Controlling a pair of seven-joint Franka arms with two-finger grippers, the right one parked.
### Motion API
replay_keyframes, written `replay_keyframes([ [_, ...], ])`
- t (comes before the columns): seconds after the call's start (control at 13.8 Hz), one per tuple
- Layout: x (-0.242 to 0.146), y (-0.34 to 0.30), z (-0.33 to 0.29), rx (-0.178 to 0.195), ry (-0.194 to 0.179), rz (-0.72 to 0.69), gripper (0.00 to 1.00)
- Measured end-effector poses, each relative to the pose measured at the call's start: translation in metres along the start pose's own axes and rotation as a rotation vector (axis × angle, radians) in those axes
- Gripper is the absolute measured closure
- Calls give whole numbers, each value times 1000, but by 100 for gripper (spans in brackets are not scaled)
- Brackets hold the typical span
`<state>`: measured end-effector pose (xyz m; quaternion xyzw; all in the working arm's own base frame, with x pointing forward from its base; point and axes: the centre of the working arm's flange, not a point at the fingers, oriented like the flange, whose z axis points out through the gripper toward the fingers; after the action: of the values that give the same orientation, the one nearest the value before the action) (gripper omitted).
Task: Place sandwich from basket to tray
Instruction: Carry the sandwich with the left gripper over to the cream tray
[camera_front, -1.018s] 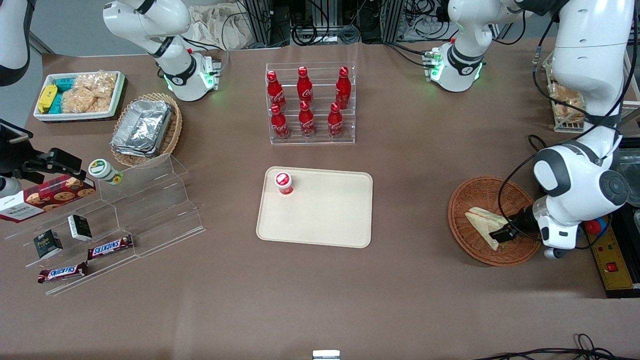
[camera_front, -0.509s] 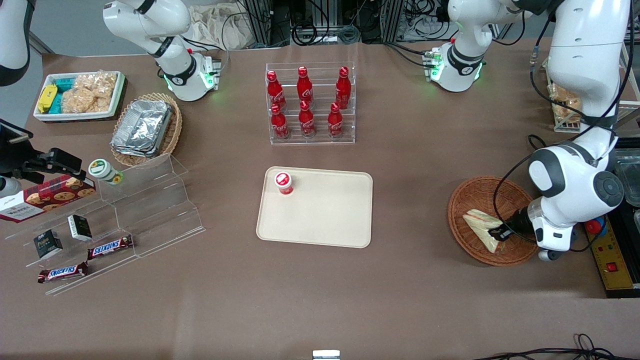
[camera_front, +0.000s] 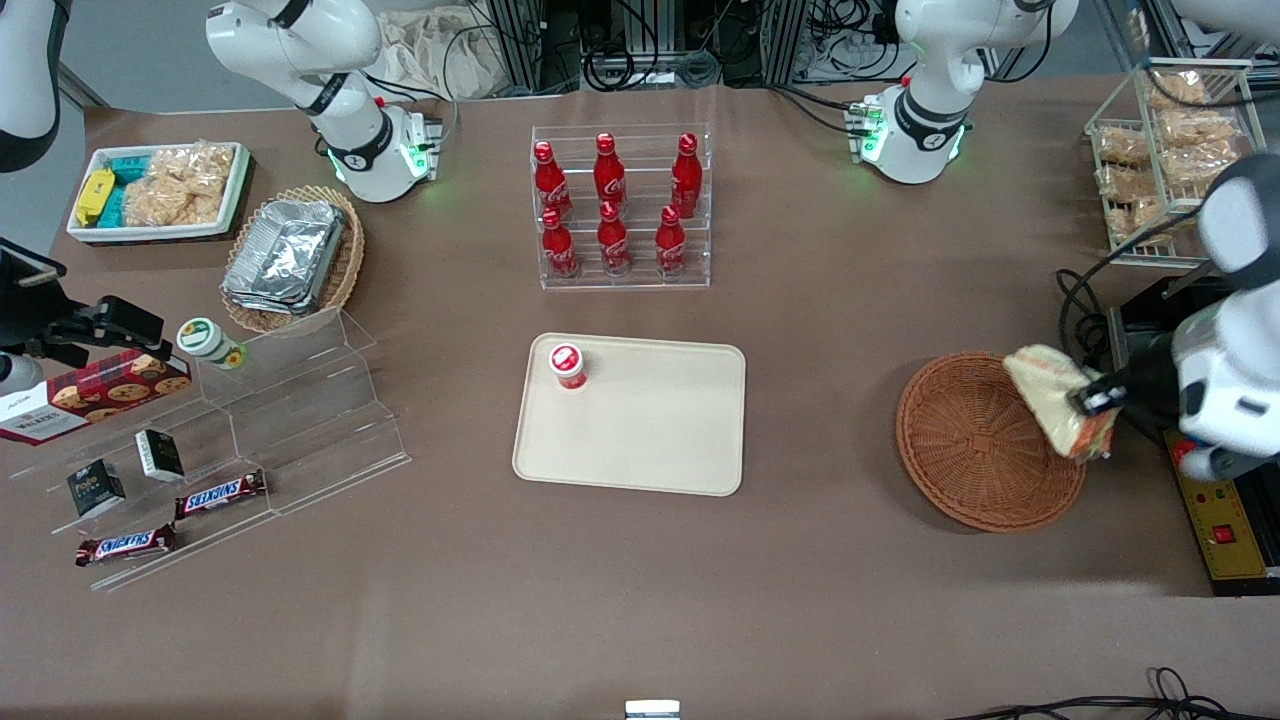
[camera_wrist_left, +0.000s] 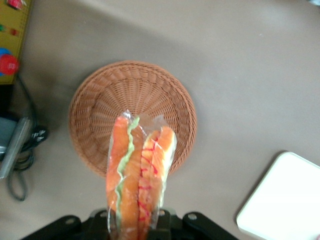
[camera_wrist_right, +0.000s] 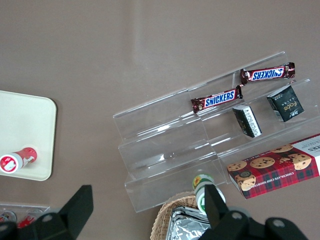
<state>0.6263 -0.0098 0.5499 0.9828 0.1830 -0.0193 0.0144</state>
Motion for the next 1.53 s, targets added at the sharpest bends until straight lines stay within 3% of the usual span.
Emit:
replay_keyframes([
  [0.22,-56,29,-73,55,-1,90,84],
  [0.36,-106,57,-104,70,-16,135,84],
  [0.58,-186,114,-136,68,9,151,84],
  [0.8,-253,197,-118,63,12,133,84],
  [1.02,-246,267,-46,2,-23,86,84],
  [1.16,-219,300,23,-12,-64,79,84],
  [1.38,-196,334,134,41,-110,100,84],
  [1.53,-195,355,204,62,-112,108,84],
])
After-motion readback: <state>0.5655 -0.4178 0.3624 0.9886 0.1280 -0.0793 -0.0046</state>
